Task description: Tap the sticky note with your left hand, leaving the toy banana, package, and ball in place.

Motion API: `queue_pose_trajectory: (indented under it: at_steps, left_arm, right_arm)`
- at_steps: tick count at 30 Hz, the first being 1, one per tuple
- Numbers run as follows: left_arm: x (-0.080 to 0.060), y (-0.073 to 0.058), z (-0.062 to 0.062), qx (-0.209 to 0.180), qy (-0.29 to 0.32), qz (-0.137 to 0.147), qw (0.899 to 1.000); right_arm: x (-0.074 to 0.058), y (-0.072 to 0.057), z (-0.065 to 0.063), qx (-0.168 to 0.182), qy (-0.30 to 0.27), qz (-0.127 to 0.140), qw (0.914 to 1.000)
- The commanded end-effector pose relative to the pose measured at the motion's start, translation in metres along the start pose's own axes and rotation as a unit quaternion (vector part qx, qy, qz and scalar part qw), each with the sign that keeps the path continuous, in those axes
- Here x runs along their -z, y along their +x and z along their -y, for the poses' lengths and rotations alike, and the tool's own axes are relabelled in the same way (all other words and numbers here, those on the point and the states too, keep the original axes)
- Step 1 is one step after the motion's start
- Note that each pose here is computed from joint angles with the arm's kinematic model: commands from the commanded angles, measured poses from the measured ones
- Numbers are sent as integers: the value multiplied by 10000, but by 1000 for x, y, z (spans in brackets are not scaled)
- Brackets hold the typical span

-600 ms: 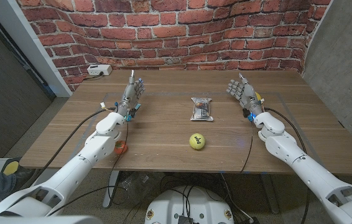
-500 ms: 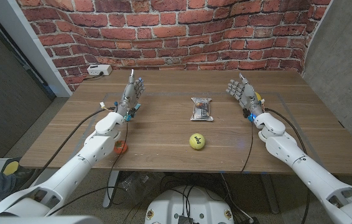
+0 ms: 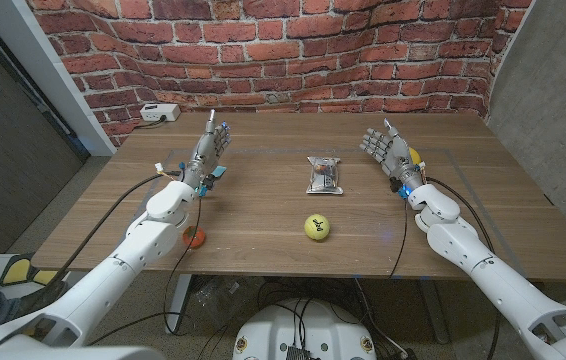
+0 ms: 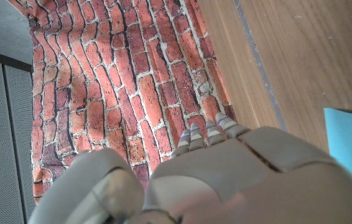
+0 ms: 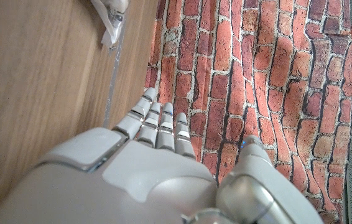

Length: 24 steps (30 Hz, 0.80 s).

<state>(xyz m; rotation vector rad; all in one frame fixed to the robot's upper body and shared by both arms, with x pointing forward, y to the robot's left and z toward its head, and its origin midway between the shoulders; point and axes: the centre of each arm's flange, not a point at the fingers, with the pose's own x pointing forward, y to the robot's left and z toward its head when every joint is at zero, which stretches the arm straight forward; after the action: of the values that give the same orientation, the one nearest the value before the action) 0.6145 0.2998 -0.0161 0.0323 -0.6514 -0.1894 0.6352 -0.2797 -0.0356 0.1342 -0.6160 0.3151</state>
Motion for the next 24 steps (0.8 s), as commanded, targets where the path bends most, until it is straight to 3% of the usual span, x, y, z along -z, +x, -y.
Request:
queue_pose_trajectory:
  at_steps: [1, 8, 16, 24]
  left_arm:
    - [-9, -15, -14, -260, 562, 188, 9979]
    - [-3, -8, -33, -265, 580, 311, 9975]
    - [-7, -6, -56, -211, 713, 190, 9970]
    - [-11, -9, -68, -206, 674, 205, 9973]
  right_arm:
    - [-2, -1, -6, -30, -102, -5, 9999]
    - [-4, -1, -8, -55, -237, 0, 9997]
    - [-1, -5, -9, 74, -196, -30, 9998]
    - [3, -5, -12, 57, -232, -103, 9997]
